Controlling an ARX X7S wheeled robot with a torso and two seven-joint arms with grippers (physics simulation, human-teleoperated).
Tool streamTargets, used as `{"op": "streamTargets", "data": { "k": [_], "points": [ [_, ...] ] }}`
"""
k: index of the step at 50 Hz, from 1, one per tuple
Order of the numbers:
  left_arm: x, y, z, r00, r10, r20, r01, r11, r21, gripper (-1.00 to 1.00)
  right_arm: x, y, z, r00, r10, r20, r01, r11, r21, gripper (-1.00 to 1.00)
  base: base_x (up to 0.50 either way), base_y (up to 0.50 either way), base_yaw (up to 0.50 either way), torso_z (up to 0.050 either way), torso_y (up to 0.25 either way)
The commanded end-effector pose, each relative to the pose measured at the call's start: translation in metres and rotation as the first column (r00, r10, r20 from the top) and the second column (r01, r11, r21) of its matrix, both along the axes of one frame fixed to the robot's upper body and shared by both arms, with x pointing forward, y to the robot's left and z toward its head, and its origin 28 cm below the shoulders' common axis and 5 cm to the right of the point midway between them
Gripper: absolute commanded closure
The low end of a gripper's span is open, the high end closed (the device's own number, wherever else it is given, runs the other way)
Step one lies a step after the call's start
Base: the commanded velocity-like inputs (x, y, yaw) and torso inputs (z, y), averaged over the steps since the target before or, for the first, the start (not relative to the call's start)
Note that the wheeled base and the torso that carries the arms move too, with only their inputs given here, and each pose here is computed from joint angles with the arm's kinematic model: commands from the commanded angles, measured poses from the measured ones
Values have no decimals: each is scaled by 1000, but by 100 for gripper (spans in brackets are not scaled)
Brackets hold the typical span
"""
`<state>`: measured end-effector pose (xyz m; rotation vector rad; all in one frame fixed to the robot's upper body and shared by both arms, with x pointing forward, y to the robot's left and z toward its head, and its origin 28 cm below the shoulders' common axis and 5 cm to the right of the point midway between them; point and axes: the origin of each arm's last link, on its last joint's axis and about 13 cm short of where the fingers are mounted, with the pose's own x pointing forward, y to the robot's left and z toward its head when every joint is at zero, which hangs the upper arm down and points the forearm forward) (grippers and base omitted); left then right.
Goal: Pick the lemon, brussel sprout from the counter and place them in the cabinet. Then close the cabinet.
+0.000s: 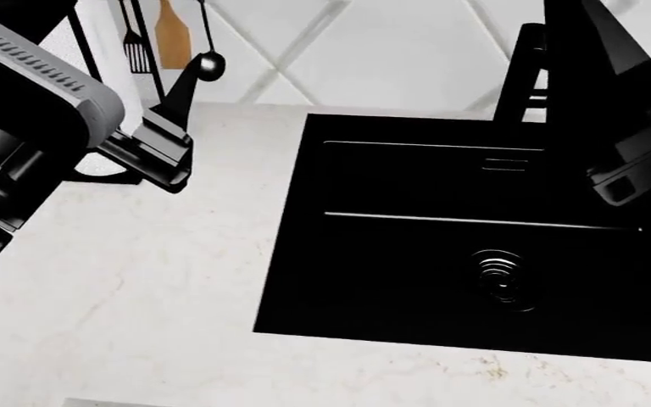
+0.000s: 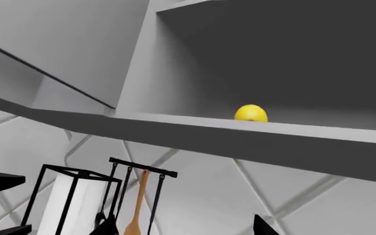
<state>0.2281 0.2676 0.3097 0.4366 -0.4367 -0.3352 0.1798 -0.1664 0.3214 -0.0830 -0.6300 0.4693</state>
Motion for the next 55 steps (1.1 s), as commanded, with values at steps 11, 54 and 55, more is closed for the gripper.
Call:
{"op": "streamTargets", "data": {
  "k": [11, 54, 55],
  "points": [
    [-7, 1, -4, 1000, 6, 0, -6, 1000, 1, -100, -3, -2, 3, 1000, 1, 1, -1, 1000, 23, -100, -13, 0, 0, 0, 0],
    [-38, 23, 10, 955, 285, 87, -251, 926, -283, -100, -5, -7, 9, 1000, -24, 13, 23, 999, 36, -100, -15, 3, 0, 0, 0],
    [-39, 24, 12, 951, 295, 92, -257, 922, -291, -100, -5, -7, 9, 1000, -24, 12, 23, 999, 36, -100, 0, 0, 0, 0, 0]
  ]
}}
